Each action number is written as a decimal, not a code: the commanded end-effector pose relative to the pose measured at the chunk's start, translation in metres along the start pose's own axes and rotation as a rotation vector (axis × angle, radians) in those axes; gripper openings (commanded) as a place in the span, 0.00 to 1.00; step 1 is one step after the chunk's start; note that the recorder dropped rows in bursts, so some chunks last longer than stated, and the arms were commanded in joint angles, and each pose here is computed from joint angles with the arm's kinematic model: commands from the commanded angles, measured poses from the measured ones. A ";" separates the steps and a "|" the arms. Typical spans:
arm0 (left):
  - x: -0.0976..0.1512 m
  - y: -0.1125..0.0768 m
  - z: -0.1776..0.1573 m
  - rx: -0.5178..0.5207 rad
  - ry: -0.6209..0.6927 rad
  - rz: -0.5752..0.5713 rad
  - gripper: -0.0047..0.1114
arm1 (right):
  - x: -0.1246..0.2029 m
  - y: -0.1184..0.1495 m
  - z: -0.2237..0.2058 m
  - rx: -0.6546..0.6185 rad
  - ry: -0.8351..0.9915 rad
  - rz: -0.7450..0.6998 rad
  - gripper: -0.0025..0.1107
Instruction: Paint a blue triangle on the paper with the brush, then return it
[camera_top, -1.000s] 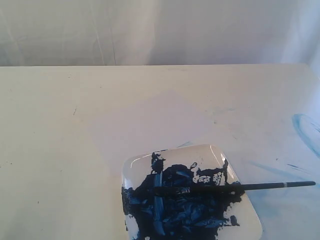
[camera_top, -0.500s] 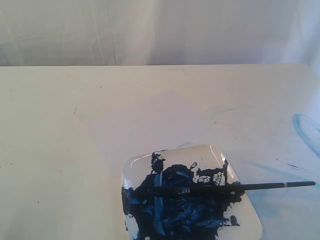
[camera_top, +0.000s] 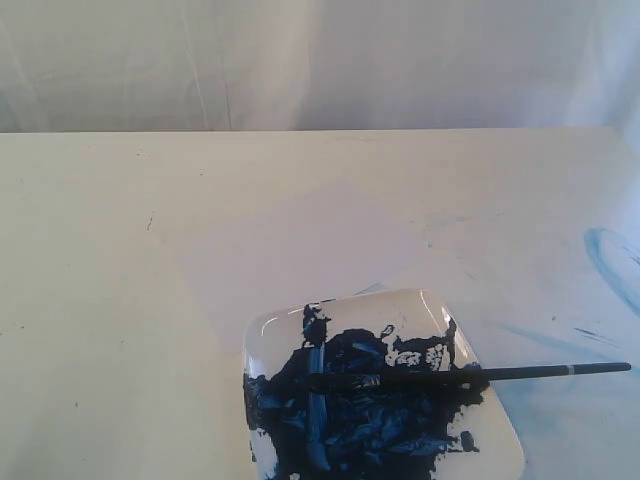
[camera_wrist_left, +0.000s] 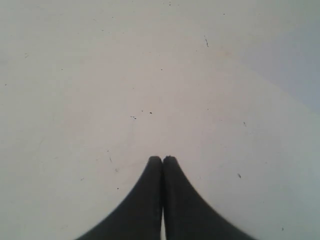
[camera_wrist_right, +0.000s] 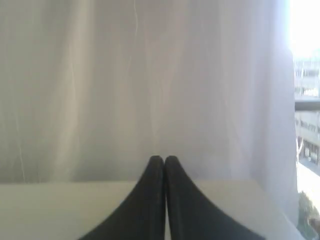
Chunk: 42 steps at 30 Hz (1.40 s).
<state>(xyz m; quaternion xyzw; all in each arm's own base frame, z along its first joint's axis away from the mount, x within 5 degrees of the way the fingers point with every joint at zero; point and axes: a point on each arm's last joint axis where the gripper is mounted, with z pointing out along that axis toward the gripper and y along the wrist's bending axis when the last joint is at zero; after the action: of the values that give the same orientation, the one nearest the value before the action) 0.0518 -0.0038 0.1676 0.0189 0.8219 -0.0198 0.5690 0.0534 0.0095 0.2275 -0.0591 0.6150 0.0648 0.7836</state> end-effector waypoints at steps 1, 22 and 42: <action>0.001 0.000 0.000 0.005 0.003 -0.002 0.04 | -0.021 0.000 -0.003 -0.009 -0.236 0.106 0.02; 0.001 0.000 0.000 0.005 0.003 -0.002 0.04 | -0.035 0.000 0.024 0.143 0.325 0.881 0.02; 0.001 0.000 0.000 0.005 0.003 -0.002 0.04 | 0.033 0.035 0.088 0.125 1.271 0.862 0.02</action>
<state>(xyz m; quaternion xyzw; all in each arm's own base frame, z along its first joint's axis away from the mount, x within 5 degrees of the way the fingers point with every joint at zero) 0.0518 -0.0038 0.1676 0.0189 0.8219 -0.0198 0.5690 0.1371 0.0603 0.2256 0.2025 0.9127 0.2930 0.2004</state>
